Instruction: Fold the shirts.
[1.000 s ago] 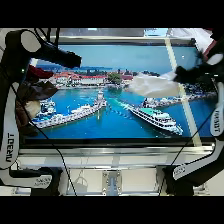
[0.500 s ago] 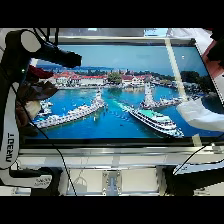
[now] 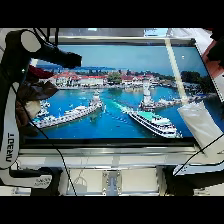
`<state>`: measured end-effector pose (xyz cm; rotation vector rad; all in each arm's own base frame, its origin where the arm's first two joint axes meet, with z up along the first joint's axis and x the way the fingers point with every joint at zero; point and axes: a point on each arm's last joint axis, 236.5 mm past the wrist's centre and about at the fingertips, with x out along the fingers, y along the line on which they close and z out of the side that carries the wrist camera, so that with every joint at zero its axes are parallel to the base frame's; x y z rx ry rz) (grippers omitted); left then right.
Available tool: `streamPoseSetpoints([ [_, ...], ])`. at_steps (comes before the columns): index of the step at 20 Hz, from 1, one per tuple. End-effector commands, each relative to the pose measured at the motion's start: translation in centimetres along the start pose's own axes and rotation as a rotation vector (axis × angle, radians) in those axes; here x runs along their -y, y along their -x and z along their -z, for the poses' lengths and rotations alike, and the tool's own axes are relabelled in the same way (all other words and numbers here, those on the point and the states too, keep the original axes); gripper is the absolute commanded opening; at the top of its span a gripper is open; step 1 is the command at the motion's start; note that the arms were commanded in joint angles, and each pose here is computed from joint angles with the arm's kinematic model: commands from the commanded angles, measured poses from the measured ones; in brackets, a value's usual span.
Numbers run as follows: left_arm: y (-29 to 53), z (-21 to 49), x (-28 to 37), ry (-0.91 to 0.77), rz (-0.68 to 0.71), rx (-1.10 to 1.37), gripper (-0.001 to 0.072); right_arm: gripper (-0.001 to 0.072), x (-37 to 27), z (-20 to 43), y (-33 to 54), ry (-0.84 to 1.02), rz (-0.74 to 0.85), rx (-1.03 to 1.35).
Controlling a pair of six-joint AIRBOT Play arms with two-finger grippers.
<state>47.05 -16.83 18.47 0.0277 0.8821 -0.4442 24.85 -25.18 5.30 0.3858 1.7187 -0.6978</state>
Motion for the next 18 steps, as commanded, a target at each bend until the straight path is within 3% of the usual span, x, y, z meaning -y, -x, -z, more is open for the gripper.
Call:
streamPoseSetpoints([
  [1, -0.4, 0.1, -0.1, 0.019, 0.0, -0.008, 0.0012, 0.0535, -12.5, -2.2, 4.7, 0.157, -0.439, 0.181],
  [3, -0.9, 0.5, -0.2, 0.038, 0.001, -0.022, 0.0012, 0.0524, -21.8, -2.0, 10.2, 0.323, -0.767, 0.308],
  [5, -1.2, 1.1, -0.2, 0.042, 0.001, -0.041, 0.0012, 0.0524, -27.9, -0.7, 14.2, 0.512, -0.909, 0.436],
  [11, -1.4, 2.6, -0.1, 0.043, 0.006, -0.102, 0.0012, 0.0522, -35.2, 0.1, 14.7, 0.752, -0.683, 0.671],
  [18, -1.3, 3.0, -0.1, 0.042, 0.008, -0.12, 0.0012, 0.0521, -39.5, 4.1, 15.3, 0.875, -0.688, 0.676],
])
